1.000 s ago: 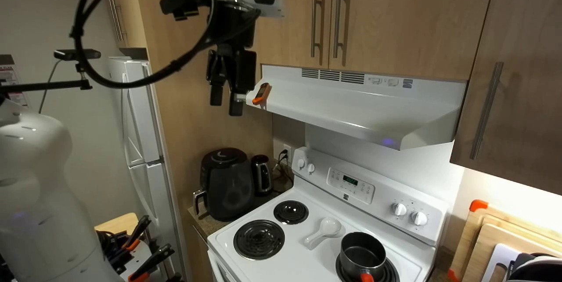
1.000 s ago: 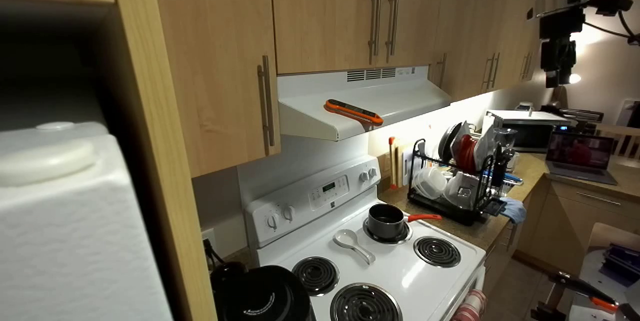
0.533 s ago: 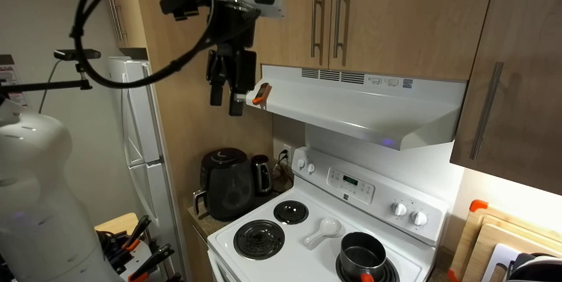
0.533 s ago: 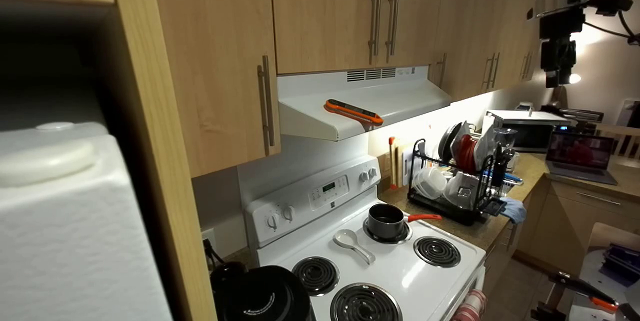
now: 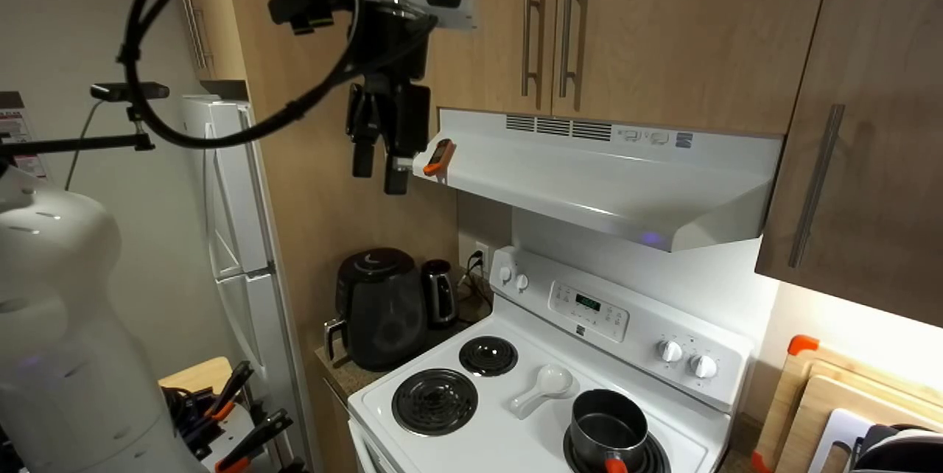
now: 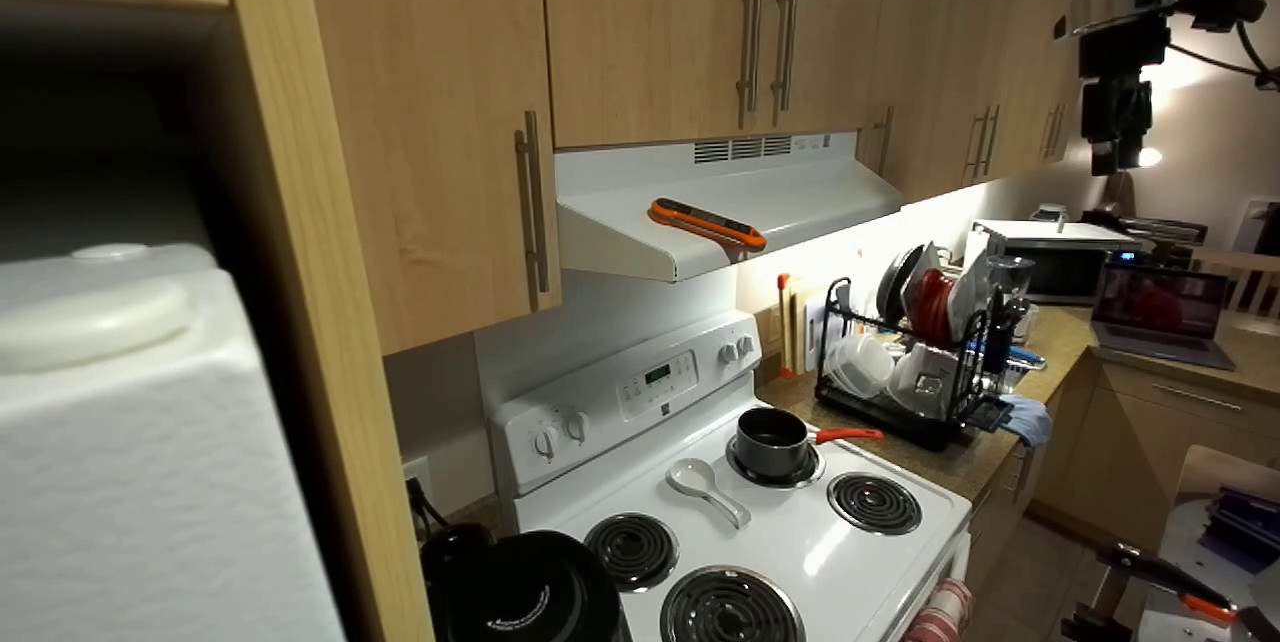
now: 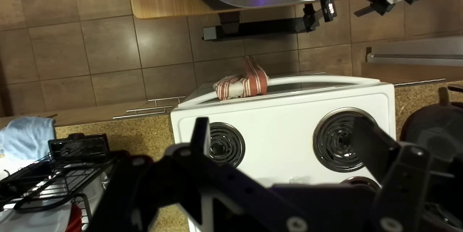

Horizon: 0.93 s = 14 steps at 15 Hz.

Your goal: Turn on the light on top of the stove

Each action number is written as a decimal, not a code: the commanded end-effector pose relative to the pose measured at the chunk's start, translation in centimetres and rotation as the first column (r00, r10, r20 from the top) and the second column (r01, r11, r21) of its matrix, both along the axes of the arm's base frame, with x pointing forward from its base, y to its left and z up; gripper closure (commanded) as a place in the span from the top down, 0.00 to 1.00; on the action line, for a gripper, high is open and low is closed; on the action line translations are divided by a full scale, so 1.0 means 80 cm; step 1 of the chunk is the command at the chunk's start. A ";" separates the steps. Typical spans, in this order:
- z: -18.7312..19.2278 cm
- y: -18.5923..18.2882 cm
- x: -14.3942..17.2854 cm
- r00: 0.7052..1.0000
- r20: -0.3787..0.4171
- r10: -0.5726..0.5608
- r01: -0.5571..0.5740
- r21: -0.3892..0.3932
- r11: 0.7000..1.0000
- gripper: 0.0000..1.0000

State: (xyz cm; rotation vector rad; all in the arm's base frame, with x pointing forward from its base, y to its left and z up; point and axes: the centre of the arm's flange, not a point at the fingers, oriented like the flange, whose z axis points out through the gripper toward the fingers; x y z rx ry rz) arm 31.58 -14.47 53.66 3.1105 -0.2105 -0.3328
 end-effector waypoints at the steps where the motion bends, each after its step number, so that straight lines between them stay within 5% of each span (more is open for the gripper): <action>1: 0.000 0.000 0.000 1.000 0.000 0.000 0.000 0.000 1.000 1.00; 7: -0.006 -0.002 0.004 1.000 0.017 0.006 -0.006 -0.006 1.000 1.00; 14: -0.029 -0.015 0.051 0.996 0.087 0.024 -0.021 -0.026 0.999 1.00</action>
